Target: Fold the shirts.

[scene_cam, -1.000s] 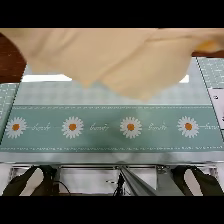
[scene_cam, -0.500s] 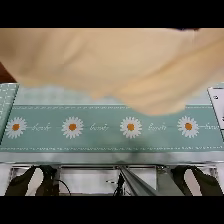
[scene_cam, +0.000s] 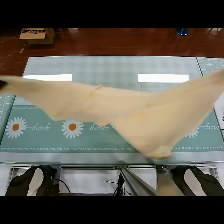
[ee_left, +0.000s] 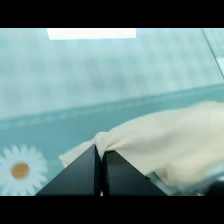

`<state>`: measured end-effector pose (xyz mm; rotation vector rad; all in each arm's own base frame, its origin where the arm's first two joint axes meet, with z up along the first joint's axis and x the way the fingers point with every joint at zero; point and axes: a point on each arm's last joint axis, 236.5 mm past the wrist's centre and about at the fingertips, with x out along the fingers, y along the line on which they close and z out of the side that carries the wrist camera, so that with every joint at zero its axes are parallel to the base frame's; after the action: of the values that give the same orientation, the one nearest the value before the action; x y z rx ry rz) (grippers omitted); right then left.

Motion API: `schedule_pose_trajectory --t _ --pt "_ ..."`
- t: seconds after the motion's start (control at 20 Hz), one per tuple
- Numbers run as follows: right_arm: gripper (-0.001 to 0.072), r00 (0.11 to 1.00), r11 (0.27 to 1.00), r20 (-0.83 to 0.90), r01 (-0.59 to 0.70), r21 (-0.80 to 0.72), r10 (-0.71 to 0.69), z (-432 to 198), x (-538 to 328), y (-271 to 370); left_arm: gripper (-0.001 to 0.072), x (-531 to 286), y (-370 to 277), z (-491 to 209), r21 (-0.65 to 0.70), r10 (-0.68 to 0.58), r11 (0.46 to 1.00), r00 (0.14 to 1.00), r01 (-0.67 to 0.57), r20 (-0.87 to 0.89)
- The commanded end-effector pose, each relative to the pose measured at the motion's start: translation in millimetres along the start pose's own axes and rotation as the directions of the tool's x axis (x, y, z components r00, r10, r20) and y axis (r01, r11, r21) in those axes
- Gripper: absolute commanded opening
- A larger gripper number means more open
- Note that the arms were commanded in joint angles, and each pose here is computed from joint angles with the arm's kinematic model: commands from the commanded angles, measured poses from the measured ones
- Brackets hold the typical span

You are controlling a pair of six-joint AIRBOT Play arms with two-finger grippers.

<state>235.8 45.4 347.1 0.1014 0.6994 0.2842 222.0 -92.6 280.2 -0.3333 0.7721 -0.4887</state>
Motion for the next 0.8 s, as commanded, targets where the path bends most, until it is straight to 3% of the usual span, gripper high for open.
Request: schedule_pose_trajectory --t 0.0,0.1,0.25,0.4,0.6,0.75 --pt "0.0038 0.955 0.995 -0.279 -0.086 0.054 0.098 -35.5 63.3 -13.3 0.0017 68.1 42.8 -63.1 -0.208 -0.094 0.976 0.983 0.060 -0.158" --pt "0.0038 0.885 0.986 -0.435 -0.152 0.067 0.166 -57.0 119.5 -9.6 0.0017 104.5 58.0 -83.3 -0.272 -0.133 0.958 0.979 0.088 -0.155" --pt "0.0038 0.830 0.987 -0.540 -0.159 0.012 0.140 -71.5 207.1 -15.7 0.0017 142.3 87.3 -98.4 -0.277 -0.094 0.959 0.988 0.057 -0.124" --pt "0.0039 0.848 0.991 -0.518 -0.137 -0.001 0.116 -68.7 282.7 -23.6 0.0018 161.2 130.6 -93.9 -0.257 0.020 0.965 0.995 -0.045 -0.100" --pt "0.0039 0.889 0.989 -0.435 -0.138 0.044 0.143 -58.1 345.8 -26.7 0.0018 190.3 186.2 -78.1 -0.325 0.135 0.935 0.990 -0.144 -0.050" --pt "0.0039 0.900 0.991 -0.415 -0.124 0.052 0.135 -57.2 363.4 -32.4 0.0018 219.4 209.3 -100.0 -0.422 0.115 0.892 0.984 -0.162 -0.133"
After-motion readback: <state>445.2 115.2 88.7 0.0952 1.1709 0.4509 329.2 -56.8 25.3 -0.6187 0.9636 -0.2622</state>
